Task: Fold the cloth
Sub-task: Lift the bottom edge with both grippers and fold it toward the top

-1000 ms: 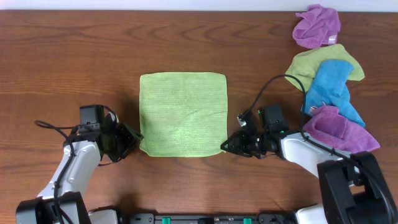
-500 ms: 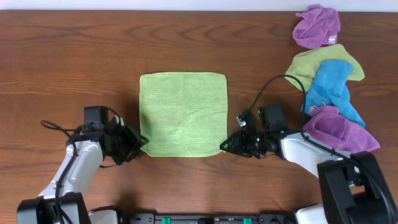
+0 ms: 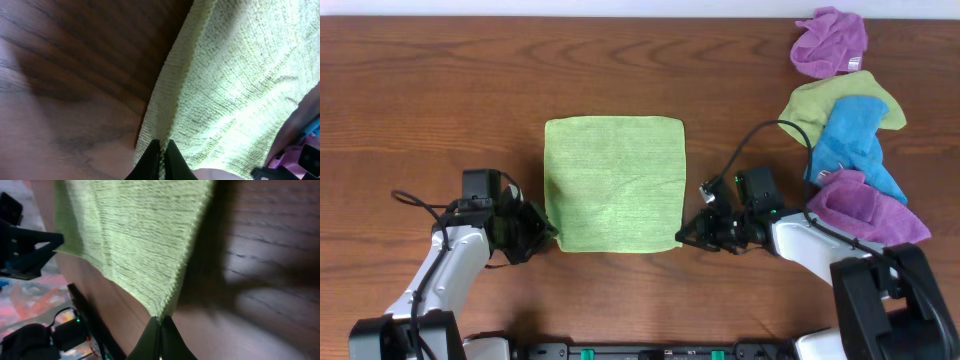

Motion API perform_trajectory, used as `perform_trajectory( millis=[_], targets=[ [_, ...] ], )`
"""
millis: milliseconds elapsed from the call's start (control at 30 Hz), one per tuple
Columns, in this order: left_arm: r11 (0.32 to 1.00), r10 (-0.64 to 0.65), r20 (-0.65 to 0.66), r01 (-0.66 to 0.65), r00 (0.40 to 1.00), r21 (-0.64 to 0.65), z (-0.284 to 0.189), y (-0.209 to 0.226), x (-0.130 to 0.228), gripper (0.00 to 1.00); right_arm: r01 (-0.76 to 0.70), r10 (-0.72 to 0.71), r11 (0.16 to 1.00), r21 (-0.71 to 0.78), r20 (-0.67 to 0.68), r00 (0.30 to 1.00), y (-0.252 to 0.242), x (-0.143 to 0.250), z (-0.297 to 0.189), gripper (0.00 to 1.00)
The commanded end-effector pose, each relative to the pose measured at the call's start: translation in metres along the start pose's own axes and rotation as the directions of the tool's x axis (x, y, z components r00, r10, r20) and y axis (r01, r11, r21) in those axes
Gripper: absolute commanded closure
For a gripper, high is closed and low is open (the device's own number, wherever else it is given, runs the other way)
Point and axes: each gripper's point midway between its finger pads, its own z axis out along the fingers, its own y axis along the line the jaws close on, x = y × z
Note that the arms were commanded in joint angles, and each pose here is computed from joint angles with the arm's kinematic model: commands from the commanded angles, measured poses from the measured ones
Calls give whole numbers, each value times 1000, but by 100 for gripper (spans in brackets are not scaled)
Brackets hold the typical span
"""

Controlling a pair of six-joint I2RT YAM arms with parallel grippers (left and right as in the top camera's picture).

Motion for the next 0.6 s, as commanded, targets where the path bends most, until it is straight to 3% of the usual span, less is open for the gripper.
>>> perform_trajectory(
  millis=[0, 167, 300, 567],
  targets=[
    [1000, 5, -4, -5, 1000, 25, -2, -9, -2, 94, 60, -59, 995, -75, 20, 998, 31, -14, -8, 99],
    [985, 99, 143, -118, 985, 129, -17, -51, -41, 94, 158, -148, 983, -91, 108, 983, 64, -44, -24, 98],
    [975, 100, 193, -135, 976, 177, -22, -66, -53, 94, 198, -185, 978, -72, 159, 970, 76, -63, -31, 98],
    [942, 162, 389, -260, 907, 214, -39, -94, -90, 94, 225, -257, 965, 135, 307, 916, 64, -105, -46, 98]
  ],
)
